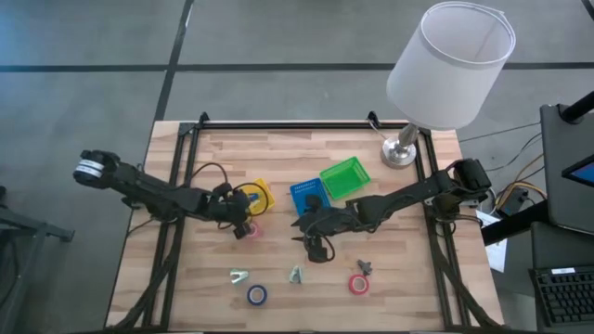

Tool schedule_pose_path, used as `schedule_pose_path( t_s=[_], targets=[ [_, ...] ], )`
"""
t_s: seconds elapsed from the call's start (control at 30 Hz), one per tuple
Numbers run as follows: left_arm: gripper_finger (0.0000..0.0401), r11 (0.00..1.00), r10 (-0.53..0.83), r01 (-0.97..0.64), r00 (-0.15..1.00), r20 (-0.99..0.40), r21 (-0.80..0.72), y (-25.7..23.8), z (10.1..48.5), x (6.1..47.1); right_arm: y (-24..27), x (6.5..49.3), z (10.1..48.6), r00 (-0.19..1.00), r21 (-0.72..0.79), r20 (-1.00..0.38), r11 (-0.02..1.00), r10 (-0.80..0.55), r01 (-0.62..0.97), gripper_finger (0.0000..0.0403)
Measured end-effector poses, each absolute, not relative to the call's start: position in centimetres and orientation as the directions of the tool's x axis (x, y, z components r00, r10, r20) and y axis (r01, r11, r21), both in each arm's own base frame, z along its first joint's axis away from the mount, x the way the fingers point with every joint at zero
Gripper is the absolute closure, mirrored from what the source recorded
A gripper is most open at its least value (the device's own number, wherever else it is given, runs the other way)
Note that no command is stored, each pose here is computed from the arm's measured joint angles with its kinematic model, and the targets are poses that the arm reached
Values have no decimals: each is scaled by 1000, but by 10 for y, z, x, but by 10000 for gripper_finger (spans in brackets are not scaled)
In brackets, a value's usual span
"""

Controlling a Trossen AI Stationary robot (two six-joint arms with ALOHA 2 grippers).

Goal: Pick and place Stapler, Stapler remover, tape
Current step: Put the yellow stapler into the yellow bin, then put the black staple remover into the blue bin

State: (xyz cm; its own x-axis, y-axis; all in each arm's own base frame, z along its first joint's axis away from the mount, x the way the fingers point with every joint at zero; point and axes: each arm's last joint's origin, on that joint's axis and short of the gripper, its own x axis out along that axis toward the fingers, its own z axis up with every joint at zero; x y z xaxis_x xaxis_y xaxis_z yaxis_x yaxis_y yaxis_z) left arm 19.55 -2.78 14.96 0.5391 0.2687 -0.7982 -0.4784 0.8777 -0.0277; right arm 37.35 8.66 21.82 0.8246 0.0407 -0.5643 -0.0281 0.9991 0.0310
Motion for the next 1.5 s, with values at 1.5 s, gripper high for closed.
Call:
schedule_pose_path(
  t_s=[1.5],
  targets=[
    [286,991,29,-97,826,-562,-91,-67,207,212,146,331,181,662,147,-708,968,247,-203,220]
  ],
)
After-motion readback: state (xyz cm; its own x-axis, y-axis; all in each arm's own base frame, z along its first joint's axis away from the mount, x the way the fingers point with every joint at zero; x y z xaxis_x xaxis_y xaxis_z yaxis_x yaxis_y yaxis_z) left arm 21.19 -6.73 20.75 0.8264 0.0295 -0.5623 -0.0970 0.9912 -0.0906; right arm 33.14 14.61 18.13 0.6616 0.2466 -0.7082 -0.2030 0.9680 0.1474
